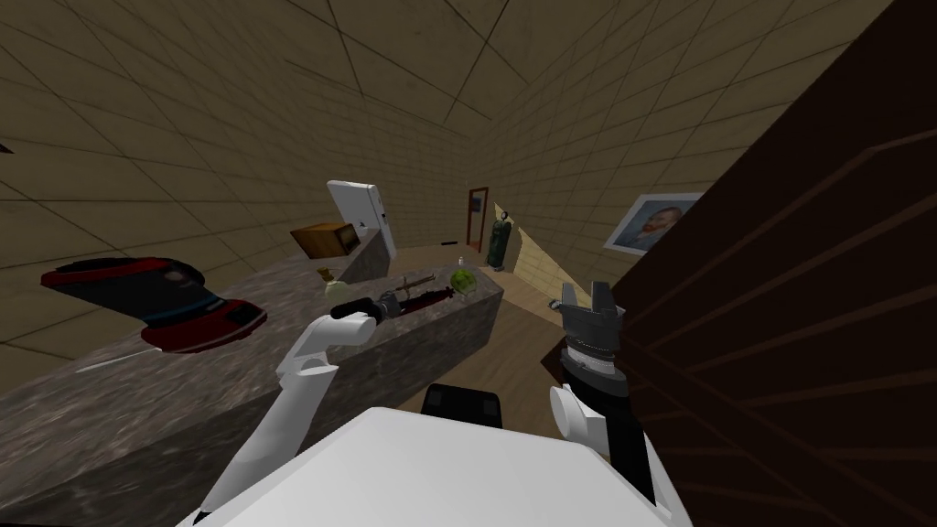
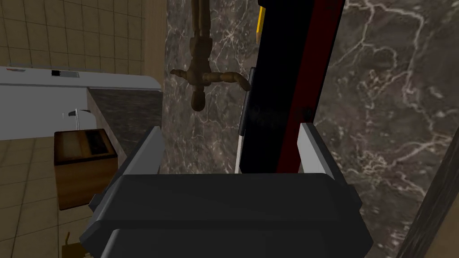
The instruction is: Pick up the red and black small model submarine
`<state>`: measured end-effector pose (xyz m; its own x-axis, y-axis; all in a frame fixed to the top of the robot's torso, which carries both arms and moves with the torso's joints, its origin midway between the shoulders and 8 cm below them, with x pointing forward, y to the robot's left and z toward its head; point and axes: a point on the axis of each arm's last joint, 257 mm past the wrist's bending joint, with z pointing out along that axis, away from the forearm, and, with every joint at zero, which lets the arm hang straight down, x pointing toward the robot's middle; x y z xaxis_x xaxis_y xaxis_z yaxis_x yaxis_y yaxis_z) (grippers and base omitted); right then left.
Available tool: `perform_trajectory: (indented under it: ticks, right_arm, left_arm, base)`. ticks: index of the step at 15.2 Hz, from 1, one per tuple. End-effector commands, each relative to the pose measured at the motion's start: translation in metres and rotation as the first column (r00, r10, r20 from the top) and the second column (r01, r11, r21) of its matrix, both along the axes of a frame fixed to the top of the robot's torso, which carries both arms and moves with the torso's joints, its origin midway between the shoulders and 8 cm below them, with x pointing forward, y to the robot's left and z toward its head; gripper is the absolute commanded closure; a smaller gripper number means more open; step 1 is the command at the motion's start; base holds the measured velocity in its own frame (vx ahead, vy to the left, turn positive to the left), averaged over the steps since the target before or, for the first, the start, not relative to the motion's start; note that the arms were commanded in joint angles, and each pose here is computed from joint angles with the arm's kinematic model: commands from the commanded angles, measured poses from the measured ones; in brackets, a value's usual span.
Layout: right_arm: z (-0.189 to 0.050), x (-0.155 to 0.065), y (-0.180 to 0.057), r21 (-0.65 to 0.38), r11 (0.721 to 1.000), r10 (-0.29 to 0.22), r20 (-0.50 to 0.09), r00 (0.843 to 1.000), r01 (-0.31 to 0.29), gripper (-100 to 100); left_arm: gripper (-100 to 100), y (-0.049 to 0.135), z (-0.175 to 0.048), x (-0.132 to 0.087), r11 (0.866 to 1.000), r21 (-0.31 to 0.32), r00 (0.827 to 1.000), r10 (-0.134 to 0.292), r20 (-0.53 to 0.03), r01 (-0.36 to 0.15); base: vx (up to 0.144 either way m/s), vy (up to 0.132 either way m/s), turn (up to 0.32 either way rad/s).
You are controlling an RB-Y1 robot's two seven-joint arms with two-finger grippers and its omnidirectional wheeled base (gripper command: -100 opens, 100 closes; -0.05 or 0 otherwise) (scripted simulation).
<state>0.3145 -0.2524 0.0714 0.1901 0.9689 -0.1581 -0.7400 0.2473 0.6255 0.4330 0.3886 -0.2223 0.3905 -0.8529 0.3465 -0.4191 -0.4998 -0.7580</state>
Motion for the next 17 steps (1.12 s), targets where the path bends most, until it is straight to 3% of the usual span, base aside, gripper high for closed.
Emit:
perform_trajectory:
  ticks: [1, 6, 9, 17]
  right_arm:
    - [0.0, 0.0, 0.0, 0.0, 1.0, 0.0, 0.0, 1.0, 0.0, 0]
    - [0.0, 0.0, 0.0, 0.0, 1.0, 0.0, 0.0, 1.0, 0.0, 0]
    - [0.0, 0.0, 0.0, 0.0, 1.0, 0.0, 0.0, 1.0, 0.0, 0]
    - [0.0, 0.0, 0.0, 0.0, 1.0, 0.0, 0.0, 1.0, 0.0, 0]
  left_arm:
    - [-100, 0.003, -0.006, -0.004, 0.999, -0.028, 0.999, 0.018, -0.037, -0.019]
    - [-100, 0.012, -0.015, -0.012, 0.993, -0.091, 0.991, 0.059, -0.119, -0.07]
    - [-100, 0.012, -0.023, -0.02, 0.993, -0.093, 0.985, 0.062, -0.161, -0.078]
    - [-100, 0.026, -0.033, -0.039, 0.974, -0.156, 0.95, 0.117, -0.291, -0.167]
  base:
    - [0.032, -0.024, -0.141]
    - [0.034, -0.02, -0.102]
    - [0.033, -0.011, -0.062]
    - [0.033, -0.008, -0.115]
